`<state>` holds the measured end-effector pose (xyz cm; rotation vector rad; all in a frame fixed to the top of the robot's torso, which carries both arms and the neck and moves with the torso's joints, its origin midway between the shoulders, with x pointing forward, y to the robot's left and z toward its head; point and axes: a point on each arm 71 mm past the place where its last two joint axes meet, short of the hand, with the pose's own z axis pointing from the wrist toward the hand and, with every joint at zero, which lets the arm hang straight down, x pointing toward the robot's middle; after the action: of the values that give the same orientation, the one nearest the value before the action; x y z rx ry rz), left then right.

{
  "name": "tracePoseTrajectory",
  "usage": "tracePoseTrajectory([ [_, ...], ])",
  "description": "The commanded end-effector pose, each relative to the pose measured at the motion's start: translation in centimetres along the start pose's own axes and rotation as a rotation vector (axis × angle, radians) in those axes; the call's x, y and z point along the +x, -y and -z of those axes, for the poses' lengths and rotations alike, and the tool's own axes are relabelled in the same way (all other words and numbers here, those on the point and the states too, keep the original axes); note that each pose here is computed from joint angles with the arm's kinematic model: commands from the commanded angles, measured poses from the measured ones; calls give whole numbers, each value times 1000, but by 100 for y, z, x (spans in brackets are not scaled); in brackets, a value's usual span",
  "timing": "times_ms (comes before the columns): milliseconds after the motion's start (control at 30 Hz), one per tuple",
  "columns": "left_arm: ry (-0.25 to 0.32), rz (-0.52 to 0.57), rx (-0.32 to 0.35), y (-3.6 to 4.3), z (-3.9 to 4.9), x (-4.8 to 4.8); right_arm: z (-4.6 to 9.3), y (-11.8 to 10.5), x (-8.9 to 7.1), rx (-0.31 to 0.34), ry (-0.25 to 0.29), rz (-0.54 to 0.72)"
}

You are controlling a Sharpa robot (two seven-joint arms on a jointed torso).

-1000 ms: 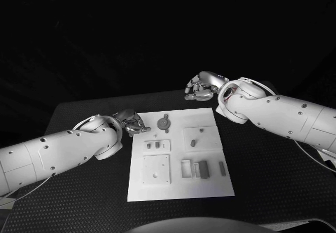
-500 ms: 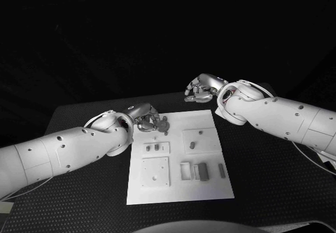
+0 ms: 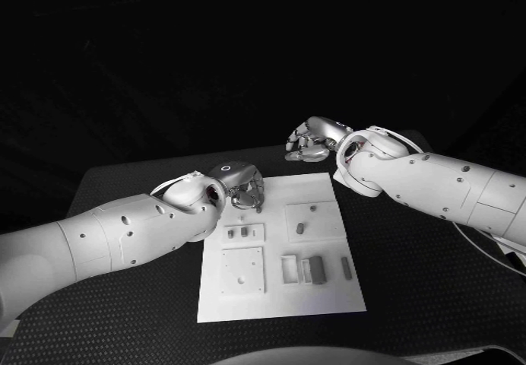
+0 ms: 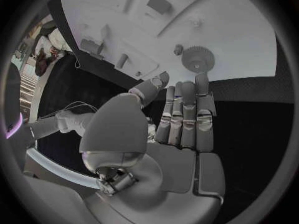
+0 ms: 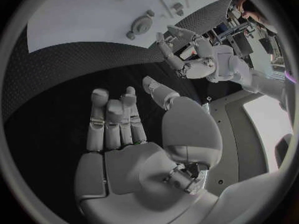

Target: Assemble the parts on the task board

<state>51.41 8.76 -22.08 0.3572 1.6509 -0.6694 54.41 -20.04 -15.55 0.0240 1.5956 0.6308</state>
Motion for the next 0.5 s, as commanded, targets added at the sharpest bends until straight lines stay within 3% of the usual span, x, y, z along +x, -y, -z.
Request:
tracePoseTrajectory([
  [33, -54, -67, 7, 13, -27, 93, -3, -17, 4, -11, -2, -1],
  [233, -86, -74, -6, 20, -58, 193, -8, -27, 9, -13, -3, -2],
  [500, -140, -96, -23, 18, -76, 255, -9, -42, 13, -16, -3, -3],
])
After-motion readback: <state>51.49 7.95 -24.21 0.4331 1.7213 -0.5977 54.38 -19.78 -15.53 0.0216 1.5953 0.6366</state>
